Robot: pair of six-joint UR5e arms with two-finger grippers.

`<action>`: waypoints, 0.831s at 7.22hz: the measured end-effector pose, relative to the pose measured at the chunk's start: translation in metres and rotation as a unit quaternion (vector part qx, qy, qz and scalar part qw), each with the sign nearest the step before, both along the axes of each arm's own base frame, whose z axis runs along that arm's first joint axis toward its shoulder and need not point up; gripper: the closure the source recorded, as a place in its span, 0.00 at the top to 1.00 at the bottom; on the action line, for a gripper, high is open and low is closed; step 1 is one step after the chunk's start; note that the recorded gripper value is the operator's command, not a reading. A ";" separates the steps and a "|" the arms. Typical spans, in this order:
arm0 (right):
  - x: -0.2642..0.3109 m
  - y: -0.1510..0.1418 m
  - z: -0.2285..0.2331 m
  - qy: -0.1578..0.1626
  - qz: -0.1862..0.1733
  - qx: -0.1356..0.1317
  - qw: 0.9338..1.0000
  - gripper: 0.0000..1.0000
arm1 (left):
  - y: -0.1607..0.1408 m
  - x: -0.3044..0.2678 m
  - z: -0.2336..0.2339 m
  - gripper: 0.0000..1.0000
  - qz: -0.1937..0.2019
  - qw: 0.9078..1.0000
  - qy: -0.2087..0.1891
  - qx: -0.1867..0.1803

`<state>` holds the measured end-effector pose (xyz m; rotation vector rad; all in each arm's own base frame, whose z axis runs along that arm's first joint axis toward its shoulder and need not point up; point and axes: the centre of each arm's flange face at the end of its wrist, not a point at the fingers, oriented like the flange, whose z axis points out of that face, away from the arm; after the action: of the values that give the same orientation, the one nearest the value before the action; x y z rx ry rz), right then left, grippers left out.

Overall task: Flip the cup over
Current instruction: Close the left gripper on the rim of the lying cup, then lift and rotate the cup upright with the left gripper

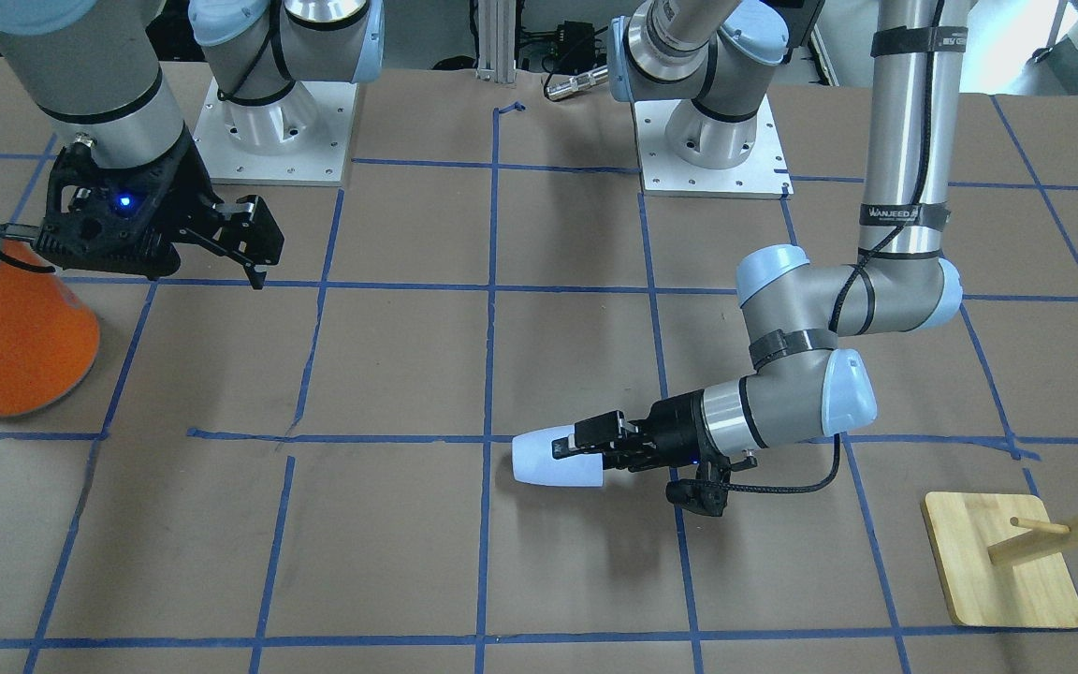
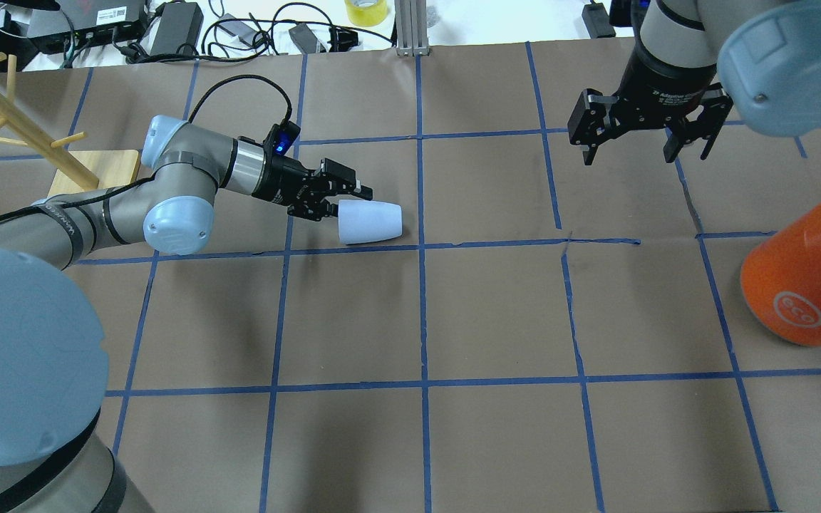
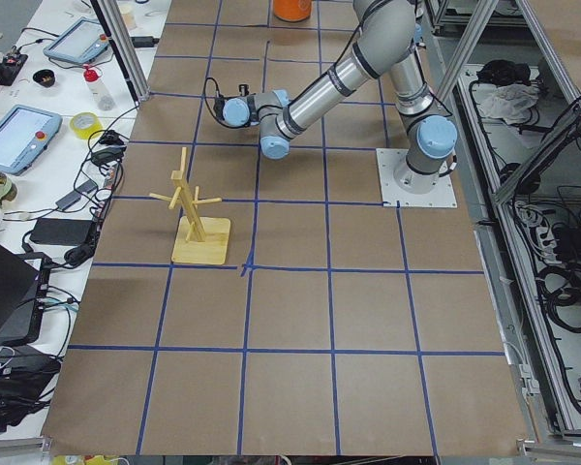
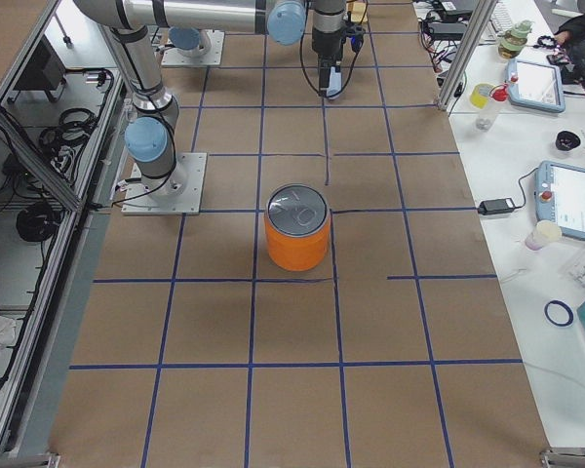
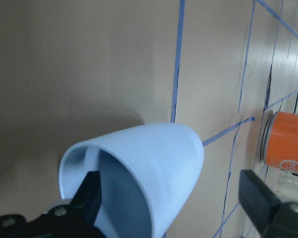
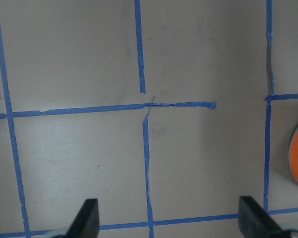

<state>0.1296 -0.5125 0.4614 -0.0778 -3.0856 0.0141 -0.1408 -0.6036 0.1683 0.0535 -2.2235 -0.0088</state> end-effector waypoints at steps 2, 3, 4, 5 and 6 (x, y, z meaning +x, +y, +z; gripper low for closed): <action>0.000 0.000 -0.002 0.000 -0.001 0.002 1.000 1.00 | 0.001 -0.003 0.003 0.00 0.004 1.000 0.023 -0.003; 0.000 0.000 -0.002 0.000 -0.001 0.002 1.000 1.00 | 0.002 -0.003 0.004 0.00 0.006 1.000 0.029 -0.003; 0.000 -0.001 -0.002 0.000 -0.001 0.002 1.000 1.00 | 0.003 -0.004 0.006 0.00 0.007 0.999 0.031 -0.004; 0.000 -0.001 -0.003 0.001 0.000 0.002 1.000 1.00 | 0.003 -0.004 0.014 0.00 0.012 0.999 0.032 -0.003; 0.000 -0.001 -0.003 0.001 -0.001 0.003 1.000 1.00 | 0.002 -0.004 0.027 0.00 0.028 0.999 0.031 0.006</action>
<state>0.1295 -0.5134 0.4582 -0.0792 -3.0841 0.0064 -0.1445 -0.6014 0.1956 0.1204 -2.1588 0.0067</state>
